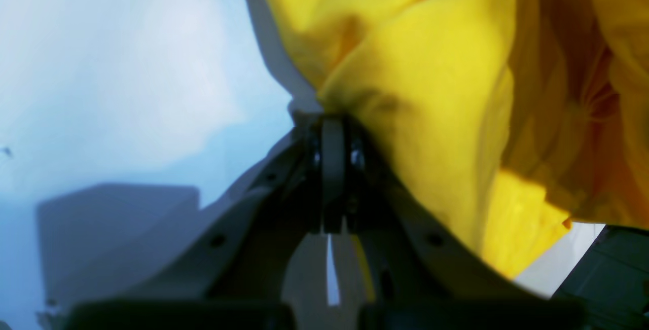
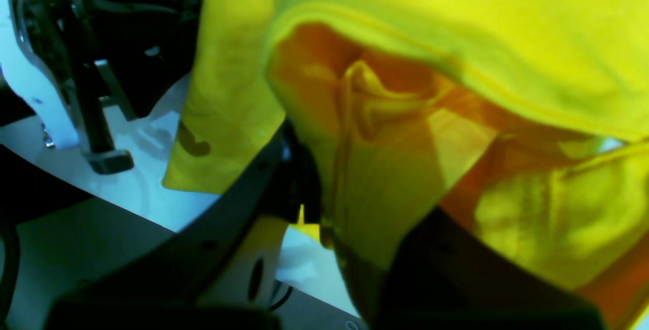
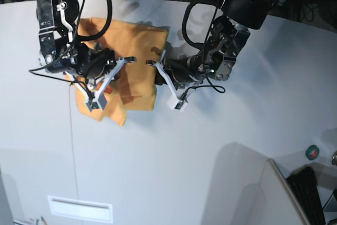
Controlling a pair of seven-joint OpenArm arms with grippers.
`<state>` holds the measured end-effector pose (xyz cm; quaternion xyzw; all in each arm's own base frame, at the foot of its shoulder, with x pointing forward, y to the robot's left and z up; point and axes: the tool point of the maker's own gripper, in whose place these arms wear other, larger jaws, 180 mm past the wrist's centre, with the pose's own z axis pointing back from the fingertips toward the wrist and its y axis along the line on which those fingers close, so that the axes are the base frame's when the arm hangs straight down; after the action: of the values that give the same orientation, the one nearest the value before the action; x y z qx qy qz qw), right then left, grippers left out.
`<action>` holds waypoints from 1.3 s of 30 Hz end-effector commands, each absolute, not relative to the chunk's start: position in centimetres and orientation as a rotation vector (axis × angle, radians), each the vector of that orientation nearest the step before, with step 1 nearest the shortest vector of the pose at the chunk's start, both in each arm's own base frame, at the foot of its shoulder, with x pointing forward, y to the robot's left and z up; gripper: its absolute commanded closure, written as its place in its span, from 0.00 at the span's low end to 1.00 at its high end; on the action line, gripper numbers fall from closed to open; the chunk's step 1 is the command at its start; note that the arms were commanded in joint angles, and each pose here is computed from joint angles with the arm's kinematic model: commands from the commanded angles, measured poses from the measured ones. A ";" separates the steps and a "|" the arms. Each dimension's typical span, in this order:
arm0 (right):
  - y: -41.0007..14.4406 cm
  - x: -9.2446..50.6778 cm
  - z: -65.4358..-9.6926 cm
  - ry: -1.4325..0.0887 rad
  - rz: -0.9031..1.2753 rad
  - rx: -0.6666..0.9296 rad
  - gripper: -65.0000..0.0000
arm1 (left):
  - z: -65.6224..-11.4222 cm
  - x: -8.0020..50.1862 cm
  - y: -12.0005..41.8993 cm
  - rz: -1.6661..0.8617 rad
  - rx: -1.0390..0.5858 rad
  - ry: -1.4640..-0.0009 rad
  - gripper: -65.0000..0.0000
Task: Layout the t-shirt on the table in an organized manner, then fold the t-shirt properly
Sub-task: 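Fold the right gripper's end over onto the folded stack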
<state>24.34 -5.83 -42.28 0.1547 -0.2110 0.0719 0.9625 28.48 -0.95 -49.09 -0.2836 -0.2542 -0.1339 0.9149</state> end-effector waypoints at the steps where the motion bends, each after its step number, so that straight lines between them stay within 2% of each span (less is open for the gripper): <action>1: -5.6 25.5 -41.2 -0.475 0.145 0.324 1.00 | -48.2 29.3 -0.4 -0.283 -0.576 -0.559 1.00; 3: -5.6 25.6 -41.2 -0.477 0.145 0.325 0.96 | -47.3 29.1 0.2 -0.290 -0.578 -0.591 1.00; 7: -5.5 25.6 -41.1 -0.479 0.142 0.329 0.52 | -45.3 28.6 3.7 -0.255 -0.545 -0.664 1.00; 9: -4.9 25.5 -41.0 -0.479 0.135 0.345 0.40 | -44.8 28.4 6.3 -0.223 -0.509 -0.692 1.00; 10: -4.7 25.5 -41.0 -0.479 0.131 0.352 0.40 | -44.8 28.1 7.5 -0.204 -0.490 -0.695 1.00; 17: -2.8 25.6 -40.6 -0.486 0.125 0.394 0.43 | -44.9 27.1 16.3 -0.067 -0.347 -0.715 1.00; 22: 1.6 24.8 -39.7 -0.478 0.245 0.452 0.43 | -44.4 27.3 20.2 0.015 -0.286 -0.743 1.00; 24: 2.5 25.0 -38.1 -0.522 0.286 0.462 0.44 | -44.0 27.6 21.3 0.039 -0.270 -0.759 1.00; 25: 2.3 25.3 -36.9 -0.556 0.268 0.459 0.48 | -43.8 27.7 21.9 0.051 -0.262 -0.767 1.00; 27: 0.0 26.2 -34.9 -0.630 0.218 0.418 0.61 | -43.6 27.7 22.9 0.076 -0.246 -0.777 1.00; 31: -6.5 27.4 -34.4 -0.680 0.167 0.276 1.00 | -43.3 27.5 24.2 0.105 -0.226 -0.788 1.00; 36: -15.0 28.7 -37.4 -0.668 -0.033 0.140 1.00 | -43.3 27.5 24.5 0.092 -0.219 -0.783 1.00; 39: -17.8 28.9 -39.0 -0.679 -0.053 0.082 1.00 | -43.4 27.5 24.3 0.090 -0.221 -0.782 1.00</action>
<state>28.26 -18.04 -39.86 0.0365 -0.3176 -0.0295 0.9471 26.50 24.07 -44.54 -0.1068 -0.3594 0.0482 0.9258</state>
